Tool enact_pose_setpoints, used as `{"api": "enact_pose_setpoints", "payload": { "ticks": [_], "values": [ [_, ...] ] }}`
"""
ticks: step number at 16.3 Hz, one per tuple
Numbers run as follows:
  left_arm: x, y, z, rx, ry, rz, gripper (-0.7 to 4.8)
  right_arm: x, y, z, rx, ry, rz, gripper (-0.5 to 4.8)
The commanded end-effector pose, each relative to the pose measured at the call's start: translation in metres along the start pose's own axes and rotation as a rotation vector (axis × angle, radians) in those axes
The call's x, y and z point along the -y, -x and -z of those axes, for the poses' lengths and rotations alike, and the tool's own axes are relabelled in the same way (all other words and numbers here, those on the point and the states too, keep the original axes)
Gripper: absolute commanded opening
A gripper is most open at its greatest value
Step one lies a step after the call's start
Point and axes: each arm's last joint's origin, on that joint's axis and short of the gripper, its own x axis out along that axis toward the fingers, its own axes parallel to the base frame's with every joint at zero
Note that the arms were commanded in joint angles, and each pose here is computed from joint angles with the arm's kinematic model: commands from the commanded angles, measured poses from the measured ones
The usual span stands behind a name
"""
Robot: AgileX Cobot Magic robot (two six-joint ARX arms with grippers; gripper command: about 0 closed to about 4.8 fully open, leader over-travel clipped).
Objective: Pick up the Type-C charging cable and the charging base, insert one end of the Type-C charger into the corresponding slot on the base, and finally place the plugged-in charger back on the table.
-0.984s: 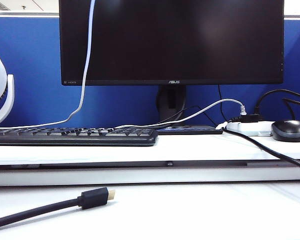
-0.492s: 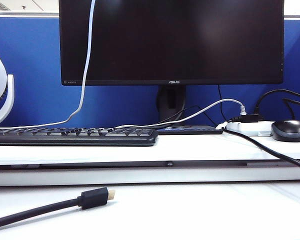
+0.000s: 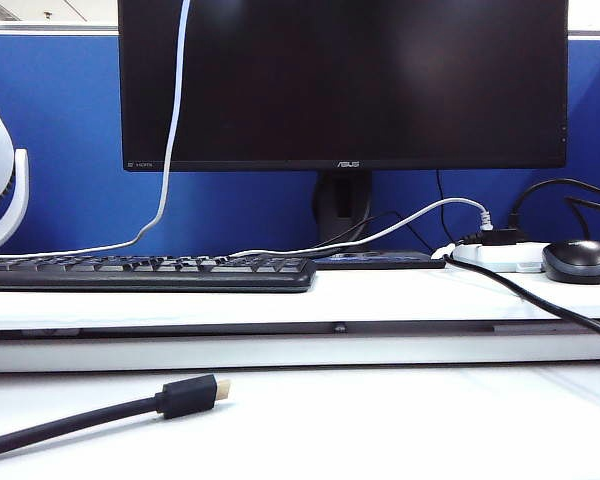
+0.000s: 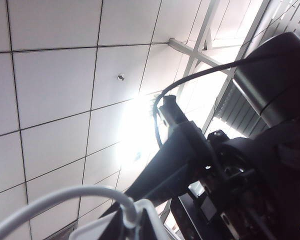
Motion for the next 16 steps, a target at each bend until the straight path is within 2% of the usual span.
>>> {"api": "enact_pose_setpoints", "payload": {
  "ticks": [1,2,3,8,12,16],
  "values": [
    [-0.0003,-0.0003,-0.0003,0.001,-0.032,0.001,-0.05,-0.015,0.0086,0.0094,0.0,0.001,-0.055,-0.06],
    [0.0,-0.0003,-0.0002,0.001,-0.072,0.006,-0.05,-0.0152,0.0091,0.0097,0.001,-0.013,-0.053,-0.06],
    [0.0001,-0.0003,-0.0005,0.01,-0.088,0.012,-0.05,-0.0154,0.0092,0.0098,-0.001,-0.047,-0.054,-0.06],
    [0.0009,-0.0002,-0.0003,0.019,-0.162,0.027,-0.05,-0.0195,0.0128,0.0146,-0.031,-0.071,-0.055,-0.06],
    [-0.0017,0.0007,-0.0046,0.038,-0.169,0.04,-0.05,-0.0149,0.0133,0.0142,-0.023,-0.018,-0.008,-0.06],
    [-0.0008,0.0008,-0.0049,0.059,-0.142,0.063,-0.05,-0.0145,0.0134,0.0146,-0.041,-0.004,-0.002,-0.06]
  ]
}}
